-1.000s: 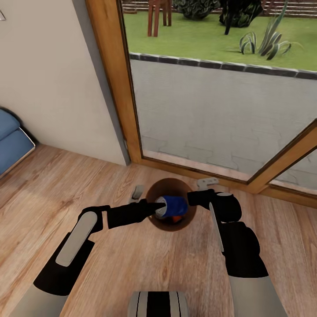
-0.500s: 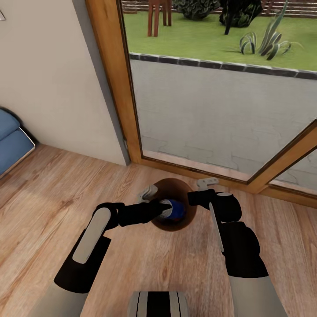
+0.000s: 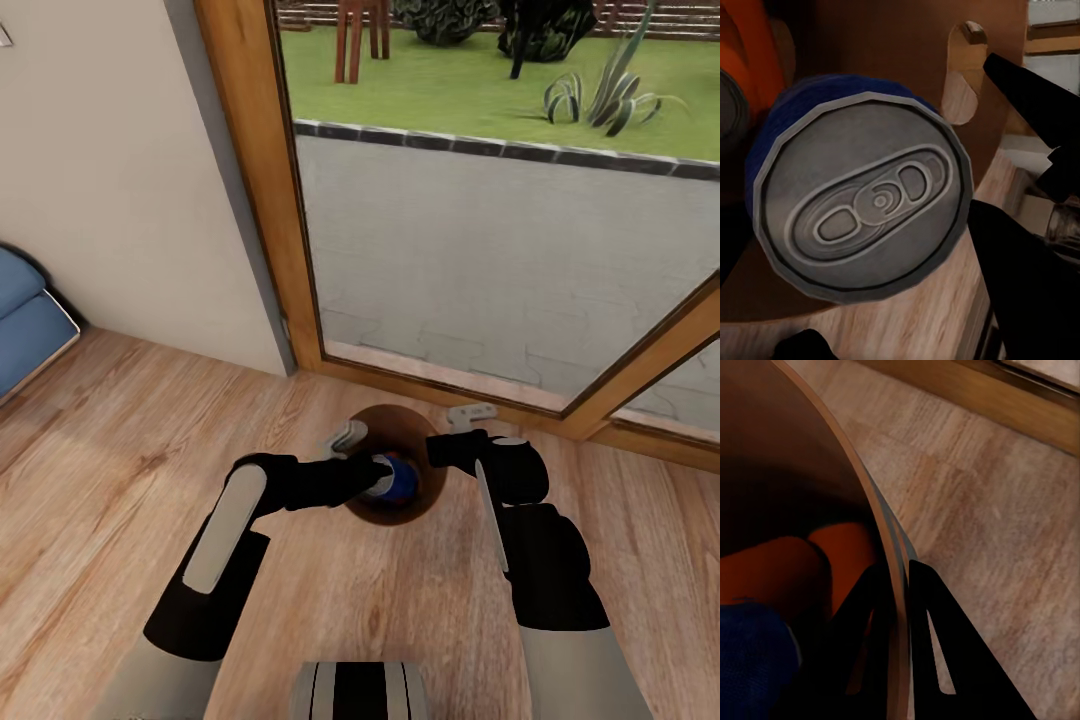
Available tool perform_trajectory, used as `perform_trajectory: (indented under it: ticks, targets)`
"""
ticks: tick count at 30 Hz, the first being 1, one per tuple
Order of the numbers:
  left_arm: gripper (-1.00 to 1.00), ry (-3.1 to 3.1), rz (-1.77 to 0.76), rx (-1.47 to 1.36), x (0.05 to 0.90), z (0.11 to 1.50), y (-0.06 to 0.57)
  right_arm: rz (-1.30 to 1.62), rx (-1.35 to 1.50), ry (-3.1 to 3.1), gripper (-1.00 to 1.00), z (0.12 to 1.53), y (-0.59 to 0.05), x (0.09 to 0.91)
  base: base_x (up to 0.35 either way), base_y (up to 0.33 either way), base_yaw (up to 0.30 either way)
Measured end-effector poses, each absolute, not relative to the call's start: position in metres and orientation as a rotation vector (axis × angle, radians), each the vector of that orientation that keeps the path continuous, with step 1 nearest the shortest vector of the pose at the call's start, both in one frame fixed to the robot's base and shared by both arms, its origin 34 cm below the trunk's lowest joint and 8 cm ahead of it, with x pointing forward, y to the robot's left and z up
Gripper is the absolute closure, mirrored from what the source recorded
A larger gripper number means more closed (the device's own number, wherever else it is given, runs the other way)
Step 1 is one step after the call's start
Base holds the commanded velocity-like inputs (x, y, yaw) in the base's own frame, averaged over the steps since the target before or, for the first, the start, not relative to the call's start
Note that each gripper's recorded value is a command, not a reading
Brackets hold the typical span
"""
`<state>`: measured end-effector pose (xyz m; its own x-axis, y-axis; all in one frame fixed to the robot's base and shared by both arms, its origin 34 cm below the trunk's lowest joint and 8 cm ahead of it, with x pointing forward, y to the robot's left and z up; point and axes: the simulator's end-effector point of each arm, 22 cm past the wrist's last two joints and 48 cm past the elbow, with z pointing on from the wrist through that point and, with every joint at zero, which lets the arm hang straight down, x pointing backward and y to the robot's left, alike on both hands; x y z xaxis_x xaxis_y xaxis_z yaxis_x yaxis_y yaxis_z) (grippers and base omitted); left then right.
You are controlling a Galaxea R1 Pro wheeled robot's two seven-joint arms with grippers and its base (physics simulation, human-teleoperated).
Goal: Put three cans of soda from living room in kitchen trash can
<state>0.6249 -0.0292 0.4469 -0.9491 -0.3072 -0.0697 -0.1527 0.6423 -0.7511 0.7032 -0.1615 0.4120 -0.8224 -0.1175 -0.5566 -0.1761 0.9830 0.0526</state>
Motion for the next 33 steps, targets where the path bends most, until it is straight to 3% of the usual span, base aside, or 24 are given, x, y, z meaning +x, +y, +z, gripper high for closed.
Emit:
perform_trajectory:
  ticks: [11, 17, 33]
  targets:
    - [1.00, 2.639, -1.180, -0.356, 0.643, 0.460, -0.030, 0.136, -0.206, 2.546, 1.00, 0.412, -0.161, 0.703, 0.000, 0.000, 0.000]
    - [1.00, 2.642, -1.001, -0.392, 0.666, 0.456, -0.008, 0.131, -0.207, 2.546, 1.00, 0.412, -0.162, 0.703, 0.000, 0.000, 0.000]
    - [1.00, 2.646, -0.968, -0.429, 0.669, 0.453, -0.003, 0.135, -0.206, 2.548, 1.00, 0.411, -0.162, 0.703, 0.000, 0.000, 0.000]
